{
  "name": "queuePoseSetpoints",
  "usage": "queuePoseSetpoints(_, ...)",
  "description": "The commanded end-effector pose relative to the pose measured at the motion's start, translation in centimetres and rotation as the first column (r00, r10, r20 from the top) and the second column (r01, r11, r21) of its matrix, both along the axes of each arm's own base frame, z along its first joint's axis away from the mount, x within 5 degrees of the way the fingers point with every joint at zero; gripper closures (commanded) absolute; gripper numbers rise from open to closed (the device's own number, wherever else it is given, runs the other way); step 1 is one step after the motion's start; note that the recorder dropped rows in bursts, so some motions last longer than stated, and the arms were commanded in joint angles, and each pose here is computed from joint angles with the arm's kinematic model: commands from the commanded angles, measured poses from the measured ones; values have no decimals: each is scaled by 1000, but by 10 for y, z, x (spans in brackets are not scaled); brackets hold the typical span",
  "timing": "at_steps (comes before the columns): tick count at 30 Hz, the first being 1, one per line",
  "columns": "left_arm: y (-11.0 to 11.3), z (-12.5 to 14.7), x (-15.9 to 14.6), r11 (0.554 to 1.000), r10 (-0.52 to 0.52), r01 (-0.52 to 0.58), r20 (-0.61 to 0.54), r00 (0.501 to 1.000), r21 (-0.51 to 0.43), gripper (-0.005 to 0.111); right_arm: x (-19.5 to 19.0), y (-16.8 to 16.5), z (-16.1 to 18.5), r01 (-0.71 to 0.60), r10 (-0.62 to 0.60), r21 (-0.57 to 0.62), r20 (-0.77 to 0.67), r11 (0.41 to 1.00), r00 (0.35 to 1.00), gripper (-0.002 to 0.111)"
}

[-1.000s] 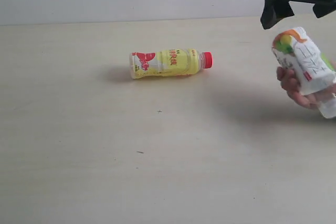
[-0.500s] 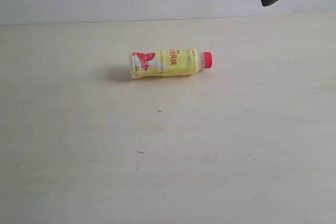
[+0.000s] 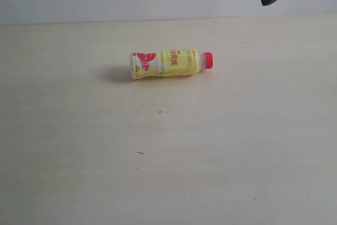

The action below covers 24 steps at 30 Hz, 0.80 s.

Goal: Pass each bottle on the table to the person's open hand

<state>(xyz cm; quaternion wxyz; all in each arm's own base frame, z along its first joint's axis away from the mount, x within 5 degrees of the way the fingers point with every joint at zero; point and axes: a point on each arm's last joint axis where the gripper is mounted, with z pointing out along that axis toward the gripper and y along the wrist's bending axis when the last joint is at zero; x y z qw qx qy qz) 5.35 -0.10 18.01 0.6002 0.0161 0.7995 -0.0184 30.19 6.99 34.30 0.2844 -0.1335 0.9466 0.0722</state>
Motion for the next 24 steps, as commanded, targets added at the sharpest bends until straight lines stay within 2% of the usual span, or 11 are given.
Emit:
queuePoseSetpoints(1, 0, 1, 0, 1000, 2, -2, 13, 1000, -6, 107, -1, 1, 4, -6, 5, 9, 23, 1000, 1000, 15)
queuePoseSetpoints(24, 0, 1, 0, 1000, 2, -2, 13, 1000, -6, 107, 4, 2, 1, -1, 1, 16, 37, 1000, 999, 15)
